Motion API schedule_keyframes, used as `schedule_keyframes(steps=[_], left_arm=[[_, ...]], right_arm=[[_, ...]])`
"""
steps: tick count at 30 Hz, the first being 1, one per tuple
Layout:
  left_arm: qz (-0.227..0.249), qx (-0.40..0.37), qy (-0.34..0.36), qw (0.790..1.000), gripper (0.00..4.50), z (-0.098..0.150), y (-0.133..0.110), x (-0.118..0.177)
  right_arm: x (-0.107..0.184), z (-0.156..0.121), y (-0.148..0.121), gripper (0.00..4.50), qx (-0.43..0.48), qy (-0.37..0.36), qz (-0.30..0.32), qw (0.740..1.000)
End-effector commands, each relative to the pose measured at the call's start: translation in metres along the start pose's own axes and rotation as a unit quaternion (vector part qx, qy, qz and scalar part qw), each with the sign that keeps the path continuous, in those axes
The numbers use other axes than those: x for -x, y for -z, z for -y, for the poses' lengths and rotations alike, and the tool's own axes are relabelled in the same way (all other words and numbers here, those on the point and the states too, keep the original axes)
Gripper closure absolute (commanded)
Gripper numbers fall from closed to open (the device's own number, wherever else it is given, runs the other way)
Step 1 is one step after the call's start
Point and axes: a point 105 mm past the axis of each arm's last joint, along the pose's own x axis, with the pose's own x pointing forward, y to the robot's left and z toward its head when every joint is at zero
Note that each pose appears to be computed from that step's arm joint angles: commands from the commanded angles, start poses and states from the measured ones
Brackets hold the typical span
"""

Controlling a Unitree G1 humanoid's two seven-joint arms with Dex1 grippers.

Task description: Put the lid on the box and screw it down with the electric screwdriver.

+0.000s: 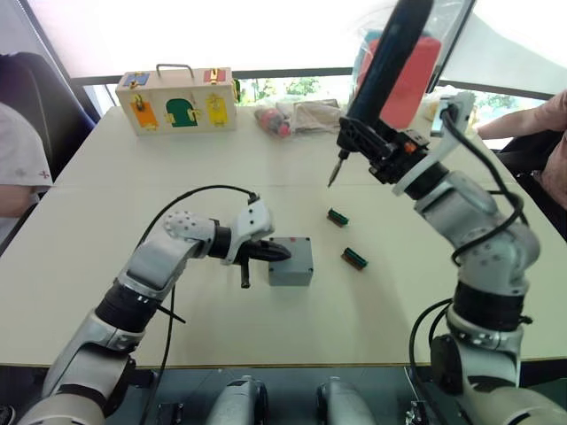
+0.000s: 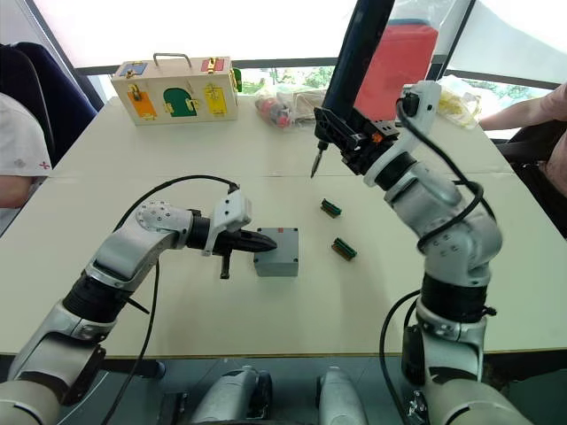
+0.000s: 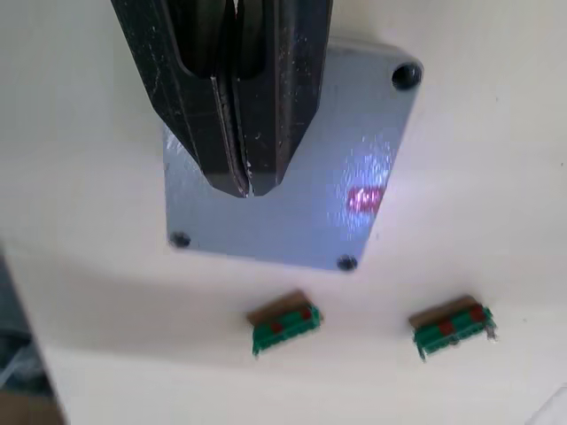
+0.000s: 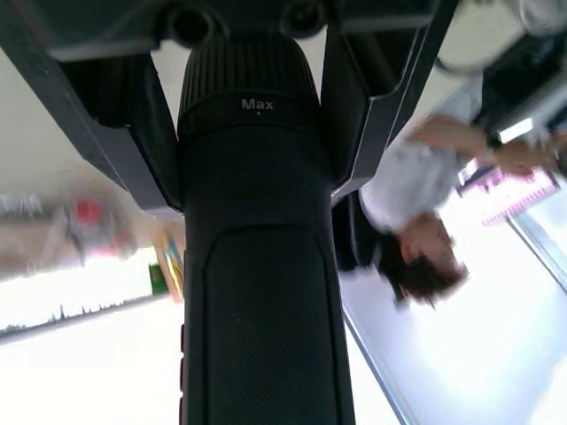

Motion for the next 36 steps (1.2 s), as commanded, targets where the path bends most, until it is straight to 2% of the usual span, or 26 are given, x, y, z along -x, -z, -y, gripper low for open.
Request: schedule_keyframes(steps=[1,3,5,7,11,16,24,26,27,31,34,36], left_arm=[[0.010,-0.033,0.018,0.999,4.50,0.011,-0.018,0.015],[0.016,-0.042,0.020,0.999,4.50,0.015,-0.023,0.021],[0.003,-0.064,0.011,0.998,4.50,0.015,-0.023,0.025],[-0.010,-0.079,0.011,0.997,4.50,0.017,-0.021,0.026],[-0.004,-0.074,0.012,0.997,4.50,0.022,-0.019,0.025],[-0.005,-0.063,-0.001,0.998,4.50,0.021,-0.011,0.022],[0.001,-0.055,-0.005,0.998,4.50,0.026,-0.009,0.019],[0.006,-0.052,-0.009,0.999,4.50,0.024,-0.010,0.019],[0.007,-0.051,-0.010,0.999,4.50,0.024,-0.010,0.019],[0.016,-0.053,-0.027,0.998,4.50,0.017,-0.014,0.021],[0.048,-0.045,-0.074,0.995,4.50,-0.007,-0.030,0.039],[0.068,-0.030,-0.114,0.991,4.50,-0.025,-0.038,0.057]], right_arm=[[0.023,0.022,-0.003,2.66,0.011,0.042,-0.075,0.996],[0.037,0.039,0.012,2.66,-0.034,0.073,-0.148,0.986],[0.052,0.052,0.030,2.66,-0.072,0.101,-0.208,0.970],[0.064,0.065,0.043,2.66,-0.105,0.123,-0.242,0.957],[0.090,0.075,0.074,2.66,-0.151,0.132,-0.321,0.926],[0.100,0.086,0.088,2.66,-0.189,0.157,-0.351,0.904],[0.110,0.093,0.102,2.66,-0.174,0.186,-0.397,0.882],[0.113,0.096,0.105,1.66,-0.166,0.200,-0.405,0.877],[0.113,0.097,0.106,1.48,-0.164,0.203,-0.406,0.876],[0.112,0.098,0.105,0.05,-0.159,0.208,-0.402,0.878],[0.104,0.104,0.087,0.05,-0.090,0.218,-0.365,0.900],[0.082,0.093,0.058,0.05,-0.046,0.168,-0.296,0.939]])
